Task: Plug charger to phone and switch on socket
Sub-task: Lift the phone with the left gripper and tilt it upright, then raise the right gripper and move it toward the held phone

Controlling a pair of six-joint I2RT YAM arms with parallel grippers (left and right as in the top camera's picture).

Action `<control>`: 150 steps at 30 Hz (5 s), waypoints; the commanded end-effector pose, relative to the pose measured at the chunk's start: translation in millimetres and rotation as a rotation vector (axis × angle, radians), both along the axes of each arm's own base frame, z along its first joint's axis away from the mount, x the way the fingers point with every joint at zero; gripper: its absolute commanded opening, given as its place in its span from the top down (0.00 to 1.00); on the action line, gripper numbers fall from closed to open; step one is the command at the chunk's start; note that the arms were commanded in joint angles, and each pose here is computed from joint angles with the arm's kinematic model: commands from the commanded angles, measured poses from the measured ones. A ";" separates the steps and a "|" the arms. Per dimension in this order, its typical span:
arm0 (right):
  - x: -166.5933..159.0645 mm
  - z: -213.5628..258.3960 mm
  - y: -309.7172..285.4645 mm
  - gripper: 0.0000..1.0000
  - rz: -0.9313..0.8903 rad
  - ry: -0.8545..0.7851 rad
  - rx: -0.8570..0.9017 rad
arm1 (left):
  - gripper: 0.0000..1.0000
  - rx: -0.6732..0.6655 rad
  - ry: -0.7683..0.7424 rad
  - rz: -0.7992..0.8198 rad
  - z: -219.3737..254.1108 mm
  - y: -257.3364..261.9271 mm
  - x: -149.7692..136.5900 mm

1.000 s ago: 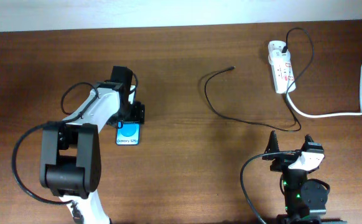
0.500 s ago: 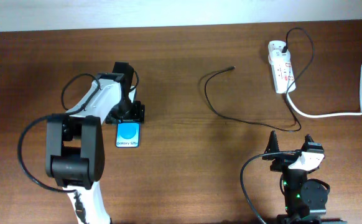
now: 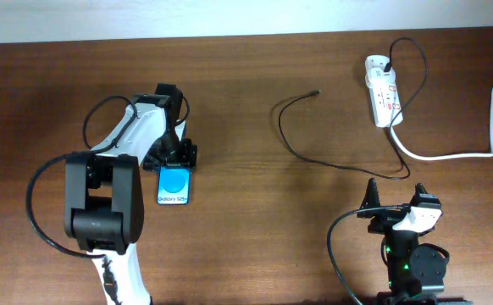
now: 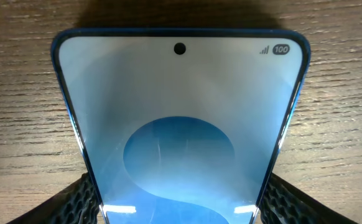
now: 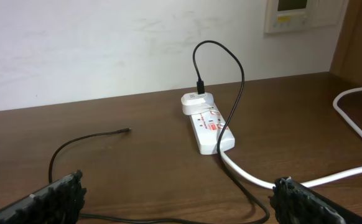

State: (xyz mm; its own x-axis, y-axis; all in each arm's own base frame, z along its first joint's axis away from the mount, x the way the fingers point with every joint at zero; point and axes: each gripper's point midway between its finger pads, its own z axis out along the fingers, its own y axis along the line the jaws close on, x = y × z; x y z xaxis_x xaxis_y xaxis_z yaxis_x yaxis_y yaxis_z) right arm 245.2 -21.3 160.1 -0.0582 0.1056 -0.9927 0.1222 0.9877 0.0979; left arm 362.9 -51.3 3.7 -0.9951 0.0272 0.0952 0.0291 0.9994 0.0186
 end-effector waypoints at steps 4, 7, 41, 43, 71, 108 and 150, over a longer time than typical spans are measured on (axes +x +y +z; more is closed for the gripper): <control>-0.2 -2.8 -1.7 0.02 -0.008 0.001 0.003 | 0.65 -0.025 -0.097 0.029 32.3 -3.4 15.3; -0.2 -2.8 -1.7 0.02 -0.008 0.001 0.003 | 0.65 -0.033 -0.151 0.028 52.2 -4.0 19.0; -0.2 -2.8 -1.6 0.02 -0.007 0.001 0.003 | 0.70 -0.358 -0.234 0.281 192.5 -67.3 -55.0; -0.2 -2.8 -1.6 0.02 -0.007 0.001 0.003 | 0.70 -0.361 -0.225 0.300 192.6 -73.6 -57.1; 0.9 -2.6 28.7 0.02 0.169 0.000 0.020 | 0.68 -0.389 -0.237 0.358 195.6 -90.9 -53.6; -103.8 -1.6 177.6 0.02 1.159 0.426 0.784 | 0.64 -0.498 -0.091 0.386 170.4 -120.5 -45.0; -99.9 -4.2 175.8 0.02 1.149 0.382 0.712 | 0.61 -0.922 0.139 0.359 218.9 -167.1 -64.0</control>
State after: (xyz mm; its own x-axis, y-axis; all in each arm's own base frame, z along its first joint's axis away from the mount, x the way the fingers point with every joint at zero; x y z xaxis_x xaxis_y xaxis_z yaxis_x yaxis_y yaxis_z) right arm 142.6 156.1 158.9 -0.7184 0.2758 -0.6387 -0.5715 0.2895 0.7678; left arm 296.0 -213.6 209.4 -0.9374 -0.1726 0.3024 -0.3427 0.6103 -0.7142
